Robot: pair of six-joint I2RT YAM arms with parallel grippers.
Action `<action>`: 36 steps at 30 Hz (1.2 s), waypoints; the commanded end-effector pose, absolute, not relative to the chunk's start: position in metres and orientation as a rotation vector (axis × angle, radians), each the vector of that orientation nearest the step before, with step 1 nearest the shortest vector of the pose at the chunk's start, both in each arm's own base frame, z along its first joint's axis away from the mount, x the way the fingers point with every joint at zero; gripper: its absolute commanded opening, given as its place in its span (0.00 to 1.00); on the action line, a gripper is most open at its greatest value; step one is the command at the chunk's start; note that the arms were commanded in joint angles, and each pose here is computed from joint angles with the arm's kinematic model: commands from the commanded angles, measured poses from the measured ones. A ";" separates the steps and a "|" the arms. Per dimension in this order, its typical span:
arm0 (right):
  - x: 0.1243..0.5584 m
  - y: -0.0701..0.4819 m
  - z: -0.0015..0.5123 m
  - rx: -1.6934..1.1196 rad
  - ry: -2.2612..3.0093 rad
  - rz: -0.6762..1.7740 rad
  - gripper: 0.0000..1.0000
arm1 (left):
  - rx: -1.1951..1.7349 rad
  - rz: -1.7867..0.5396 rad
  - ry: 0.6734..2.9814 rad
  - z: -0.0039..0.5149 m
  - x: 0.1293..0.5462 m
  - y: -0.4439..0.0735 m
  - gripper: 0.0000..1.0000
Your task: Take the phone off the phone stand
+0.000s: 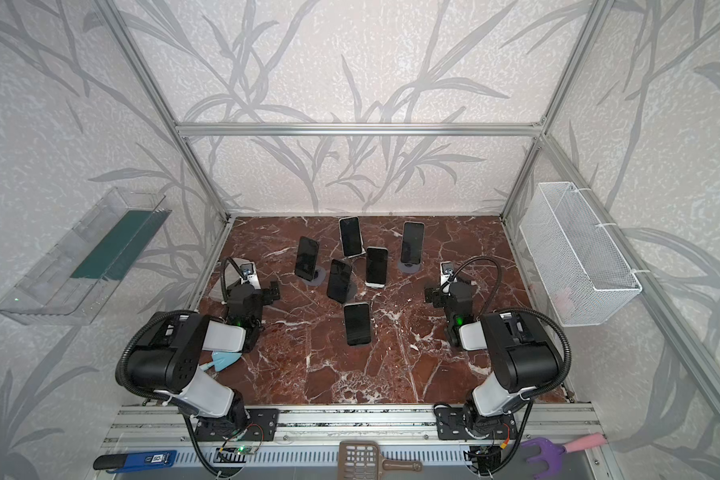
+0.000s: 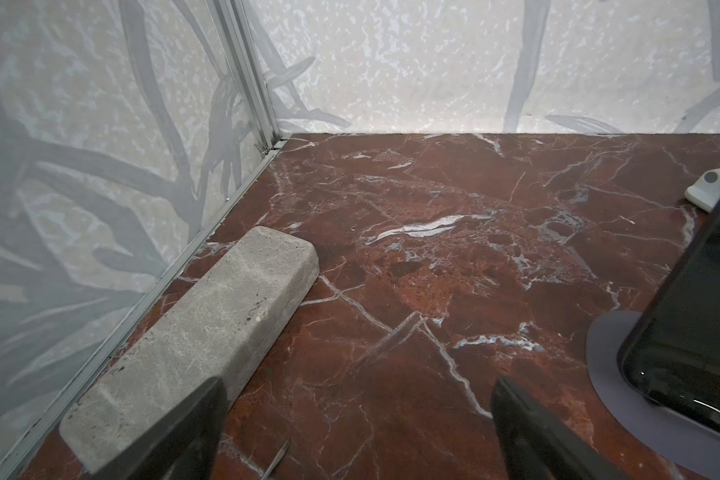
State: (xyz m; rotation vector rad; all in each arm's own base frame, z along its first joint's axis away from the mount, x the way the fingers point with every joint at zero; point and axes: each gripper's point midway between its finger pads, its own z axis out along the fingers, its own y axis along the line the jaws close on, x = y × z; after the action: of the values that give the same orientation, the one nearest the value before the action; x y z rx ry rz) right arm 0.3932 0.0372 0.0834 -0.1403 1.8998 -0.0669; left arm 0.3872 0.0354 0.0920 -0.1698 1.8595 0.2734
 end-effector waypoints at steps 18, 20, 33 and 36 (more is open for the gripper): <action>0.397 0.037 0.094 -0.142 1.868 -0.073 0.99 | -0.175 0.265 1.835 0.100 0.390 0.036 0.99; 0.397 0.037 0.094 -0.143 1.868 -0.074 0.99 | -0.174 0.265 1.837 0.100 0.389 0.036 0.99; 0.397 0.037 0.095 -0.142 1.864 -0.083 0.99 | -0.175 0.265 1.835 0.100 0.389 0.036 0.99; 0.397 0.037 0.095 -0.141 1.862 -0.082 0.99 | -0.175 0.264 1.834 0.101 0.389 0.036 0.99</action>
State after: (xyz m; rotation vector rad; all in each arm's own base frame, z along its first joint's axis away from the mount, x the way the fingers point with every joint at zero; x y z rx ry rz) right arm 0.3934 0.0369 0.0837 -0.1482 1.8985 -0.0748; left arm 0.3871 0.0354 0.0919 -0.1698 1.8599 0.2735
